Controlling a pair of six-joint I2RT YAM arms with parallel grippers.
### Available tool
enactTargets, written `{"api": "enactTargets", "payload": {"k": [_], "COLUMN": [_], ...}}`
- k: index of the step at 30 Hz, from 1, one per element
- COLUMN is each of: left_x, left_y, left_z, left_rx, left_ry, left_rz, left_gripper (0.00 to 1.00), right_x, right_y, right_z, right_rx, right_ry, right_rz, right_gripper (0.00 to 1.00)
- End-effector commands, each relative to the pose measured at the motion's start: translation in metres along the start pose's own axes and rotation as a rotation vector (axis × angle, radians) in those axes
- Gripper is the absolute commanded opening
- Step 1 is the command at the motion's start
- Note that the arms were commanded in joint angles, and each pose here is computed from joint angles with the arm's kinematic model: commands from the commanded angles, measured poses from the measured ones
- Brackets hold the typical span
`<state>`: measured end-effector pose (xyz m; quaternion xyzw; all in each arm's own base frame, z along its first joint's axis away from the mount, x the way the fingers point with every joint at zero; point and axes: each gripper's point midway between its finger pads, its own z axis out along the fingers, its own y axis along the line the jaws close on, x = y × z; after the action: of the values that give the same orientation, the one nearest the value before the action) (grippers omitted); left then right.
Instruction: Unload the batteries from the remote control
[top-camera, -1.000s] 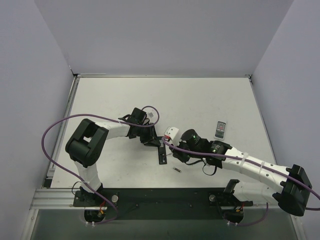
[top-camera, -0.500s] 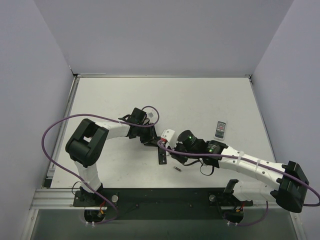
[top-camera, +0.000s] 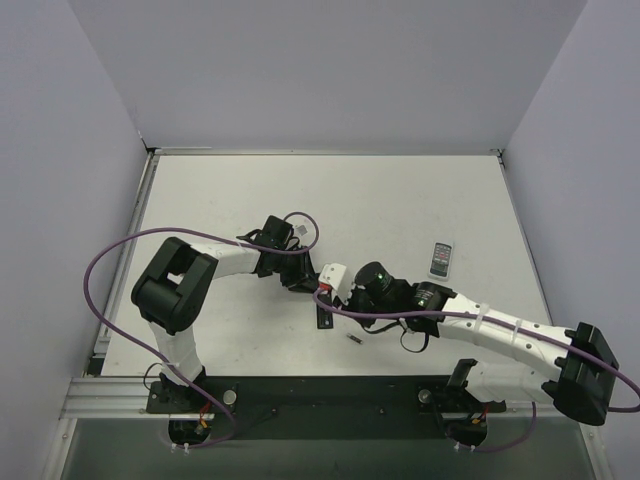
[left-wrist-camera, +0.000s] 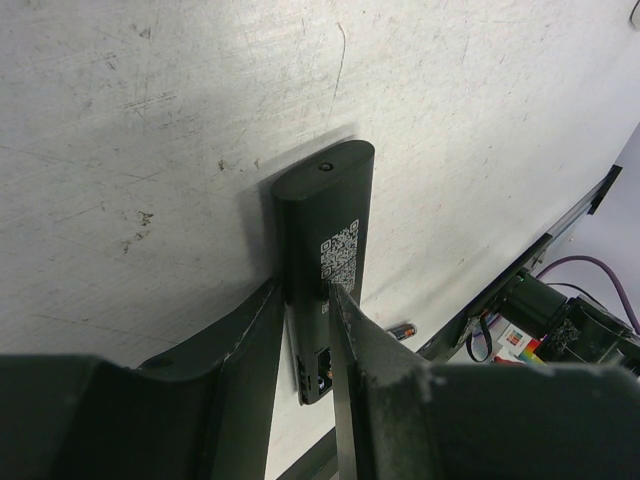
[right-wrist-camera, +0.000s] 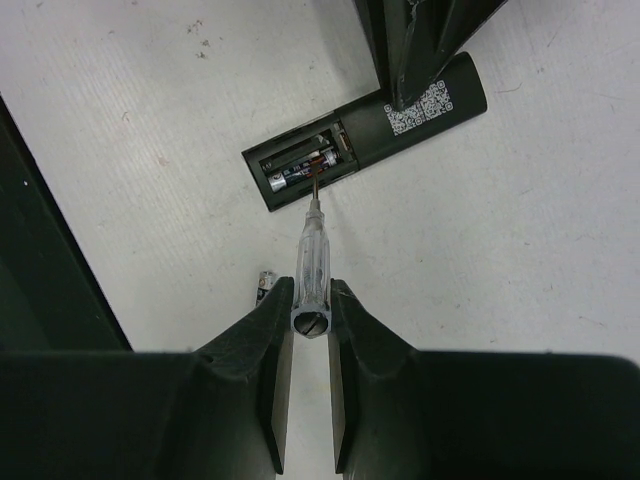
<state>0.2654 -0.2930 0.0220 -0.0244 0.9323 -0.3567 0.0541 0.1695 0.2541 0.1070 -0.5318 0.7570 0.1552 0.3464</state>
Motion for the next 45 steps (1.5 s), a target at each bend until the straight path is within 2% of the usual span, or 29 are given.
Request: {"api": "enactTargets", "payload": {"k": [1,16,45], "left_x": [0.005,0.006,0.008], "left_y": [0.001,0.002,0.002], "left_z": [0.006,0.008,0.009], "left_rx": [0.006,0.004,0.006], "left_ry": [0.012,0.018,0.022], "left_rz": [0.023,0.019,0.017], "left_gripper": [0.35,0.34,0.34], "right_x": [-0.018,-0.020,-0.008], "right_y": [-0.006,-0.004,0.002], "right_z": [-0.013,-0.016,-0.004], "right_rx": [0.019,0.003,0.004], "right_ry": [-0.039,-0.068,0.062], "right_rz": [-0.057,-0.113,-0.191], "right_gripper": [0.00,0.00,0.00]}}
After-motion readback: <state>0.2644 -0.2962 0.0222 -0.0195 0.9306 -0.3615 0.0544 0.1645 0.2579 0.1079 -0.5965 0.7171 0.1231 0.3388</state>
